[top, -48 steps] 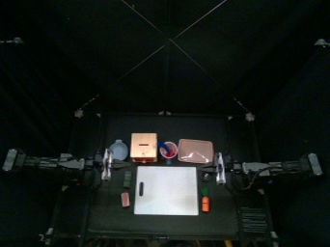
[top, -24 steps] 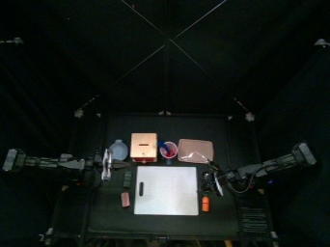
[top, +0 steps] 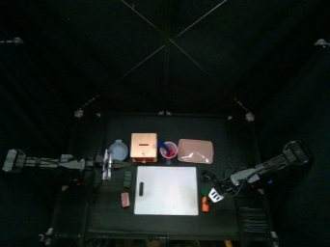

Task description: Split carrot and put carrot top in bowl

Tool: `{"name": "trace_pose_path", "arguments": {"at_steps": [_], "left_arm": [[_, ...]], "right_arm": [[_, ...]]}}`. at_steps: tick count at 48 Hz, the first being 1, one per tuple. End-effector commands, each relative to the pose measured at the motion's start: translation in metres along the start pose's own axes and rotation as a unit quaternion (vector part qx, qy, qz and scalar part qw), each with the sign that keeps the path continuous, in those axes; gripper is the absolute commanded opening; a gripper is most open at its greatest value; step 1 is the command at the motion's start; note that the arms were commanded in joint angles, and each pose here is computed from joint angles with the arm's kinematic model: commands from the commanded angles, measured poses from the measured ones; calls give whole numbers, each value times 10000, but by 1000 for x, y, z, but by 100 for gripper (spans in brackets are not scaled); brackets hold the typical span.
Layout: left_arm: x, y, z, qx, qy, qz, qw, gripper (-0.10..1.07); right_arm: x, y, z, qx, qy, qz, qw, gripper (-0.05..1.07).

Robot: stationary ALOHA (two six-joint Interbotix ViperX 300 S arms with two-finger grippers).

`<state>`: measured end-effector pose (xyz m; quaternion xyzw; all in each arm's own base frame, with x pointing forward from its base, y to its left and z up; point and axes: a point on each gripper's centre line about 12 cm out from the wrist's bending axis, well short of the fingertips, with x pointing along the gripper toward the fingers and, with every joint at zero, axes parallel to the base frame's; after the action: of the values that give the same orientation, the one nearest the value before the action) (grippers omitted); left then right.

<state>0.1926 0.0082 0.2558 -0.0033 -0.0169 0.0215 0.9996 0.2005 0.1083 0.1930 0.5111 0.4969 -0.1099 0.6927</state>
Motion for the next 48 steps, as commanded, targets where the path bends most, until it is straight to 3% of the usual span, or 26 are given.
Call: {"name": "trace_pose_path", "arguments": {"at_steps": [1, 7, 18, 32, 38, 48], "left_arm": [[2, 3, 4, 10, -69, 69, 10000, -3], [1, 4, 1, 12, -24, 107, 9999, -3], [0, 7, -3, 6, 29, 187, 9998, -3], [-2, 10, -8, 7, 90, 264, 9996, -3], [-2, 11, -8, 8, 98, 295, 9995, -3], [-2, 12, -9, -14, 112, 327, 9994, -3]], "right_arm": [[1, 8, -1, 103, -68, -52, 9999, 56], [11, 3, 1, 493, -247, -503, 9972, 66], [25, 7, 3, 690, -764, -1254, 9867, 78], [43, 16, -7, 841, -1280, -2062, 9664, 96], [52, 9, -6, 1040, -1373, -2391, 9556, 98], [64, 3, -7, 1292, -1375, -2596, 9471, 97]]}}
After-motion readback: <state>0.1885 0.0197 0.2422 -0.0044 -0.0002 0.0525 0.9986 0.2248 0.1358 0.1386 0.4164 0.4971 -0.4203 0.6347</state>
